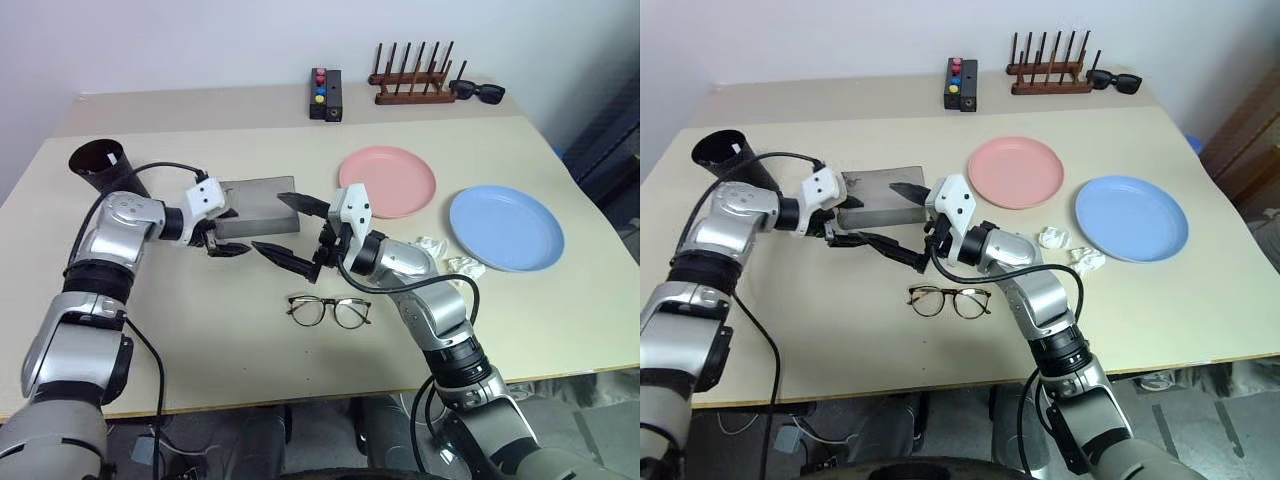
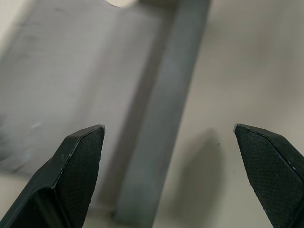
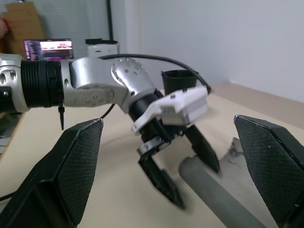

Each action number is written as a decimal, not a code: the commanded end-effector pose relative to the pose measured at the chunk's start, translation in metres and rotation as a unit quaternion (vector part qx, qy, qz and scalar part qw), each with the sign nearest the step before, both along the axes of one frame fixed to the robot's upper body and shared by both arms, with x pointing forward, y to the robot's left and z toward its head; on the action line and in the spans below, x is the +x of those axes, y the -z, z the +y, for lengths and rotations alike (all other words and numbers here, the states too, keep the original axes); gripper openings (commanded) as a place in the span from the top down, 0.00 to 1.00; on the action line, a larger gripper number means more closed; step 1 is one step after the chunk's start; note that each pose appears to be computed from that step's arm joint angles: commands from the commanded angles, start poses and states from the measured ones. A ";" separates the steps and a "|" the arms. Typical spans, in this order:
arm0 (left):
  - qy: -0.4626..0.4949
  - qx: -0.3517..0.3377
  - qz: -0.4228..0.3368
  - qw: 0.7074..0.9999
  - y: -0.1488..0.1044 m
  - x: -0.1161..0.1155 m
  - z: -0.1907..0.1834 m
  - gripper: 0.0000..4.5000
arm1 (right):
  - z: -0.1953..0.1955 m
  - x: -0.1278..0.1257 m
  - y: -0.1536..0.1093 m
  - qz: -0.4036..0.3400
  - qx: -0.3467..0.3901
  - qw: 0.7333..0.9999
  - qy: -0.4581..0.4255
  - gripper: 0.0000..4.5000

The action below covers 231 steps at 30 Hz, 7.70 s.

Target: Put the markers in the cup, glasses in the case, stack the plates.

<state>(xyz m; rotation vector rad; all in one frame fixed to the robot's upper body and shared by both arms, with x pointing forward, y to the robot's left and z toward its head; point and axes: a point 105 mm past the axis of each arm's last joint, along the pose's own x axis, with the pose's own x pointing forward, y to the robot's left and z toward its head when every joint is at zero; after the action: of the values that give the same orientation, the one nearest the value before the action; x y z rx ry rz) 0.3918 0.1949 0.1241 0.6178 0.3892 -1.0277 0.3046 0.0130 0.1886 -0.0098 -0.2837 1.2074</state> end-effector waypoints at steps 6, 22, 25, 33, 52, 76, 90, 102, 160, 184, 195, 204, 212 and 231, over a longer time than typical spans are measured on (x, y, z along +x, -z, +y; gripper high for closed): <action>0.014 0.018 -0.011 1.000 -0.006 0.007 -0.001 0.28 | -0.004 -0.004 -0.016 -0.033 0.016 0.999 0.009 0.00; 0.104 -0.026 0.015 0.994 -0.015 -0.034 0.000 0.98 | -0.006 -0.004 -0.014 -0.035 0.005 0.999 0.002 0.00; 0.138 -0.012 0.031 0.990 -0.010 -0.057 -0.006 0.98 | -0.009 -0.010 -0.007 -0.025 -0.018 0.999 -0.022 0.00; 0.152 -0.006 0.051 0.987 0.004 -0.079 -0.025 0.98 | -0.014 -0.015 0.001 -0.013 -0.041 0.998 -0.038 0.00; 0.118 -0.062 0.024 0.991 -0.024 -0.070 -0.020 0.15 | -0.059 -0.007 0.019 -0.030 -0.165 0.986 -0.002 0.00; 0.269 -0.062 -0.005 0.961 -0.025 -0.109 -0.118 0.15 | -0.129 -0.032 0.049 0.028 -0.298 0.954 0.024 0.00; 0.382 0.006 0.029 0.924 0.008 -0.102 -0.156 0.15 | -0.146 -0.048 0.062 0.055 -0.290 0.951 0.093 0.00; 0.390 0.012 0.046 0.919 0.019 -0.101 -0.163 0.33 | -0.144 -0.048 0.064 0.058 -0.282 0.952 0.104 0.00; 0.125 -0.105 -0.010 0.986 -0.042 -0.048 -0.041 0.95 | -0.118 -0.041 0.062 0.049 -0.256 0.964 0.054 0.00; 0.146 -0.098 0.056 0.983 -0.009 -0.061 -0.055 0.82 | -0.107 -0.039 0.062 0.044 -0.240 0.969 0.047 0.00; 0.098 -0.150 -0.037 0.983 -0.056 -0.037 -0.044 0.54 | -0.105 -0.034 0.057 0.027 -0.231 0.971 0.059 0.00; -0.062 -0.151 -0.164 0.973 -0.085 0.012 -0.004 0.99 | -0.098 -0.019 0.043 -0.011 -0.196 0.976 0.093 0.00; -0.085 -0.115 -0.143 0.979 -0.040 0.017 -0.005 0.99 | -0.084 -0.012 0.029 -0.021 -0.141 0.984 0.109 0.00; 0.049 -0.155 -0.011 0.987 -0.027 -0.045 -0.019 0.99 | -0.071 -0.017 0.031 -0.009 -0.124 0.988 0.095 0.00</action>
<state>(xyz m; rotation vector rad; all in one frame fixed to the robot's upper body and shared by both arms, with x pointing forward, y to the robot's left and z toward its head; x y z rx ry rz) 0.3550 0.1797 0.1420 0.3728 0.2014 -1.1089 0.2912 -0.0626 0.1462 -0.2605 -0.0927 1.0304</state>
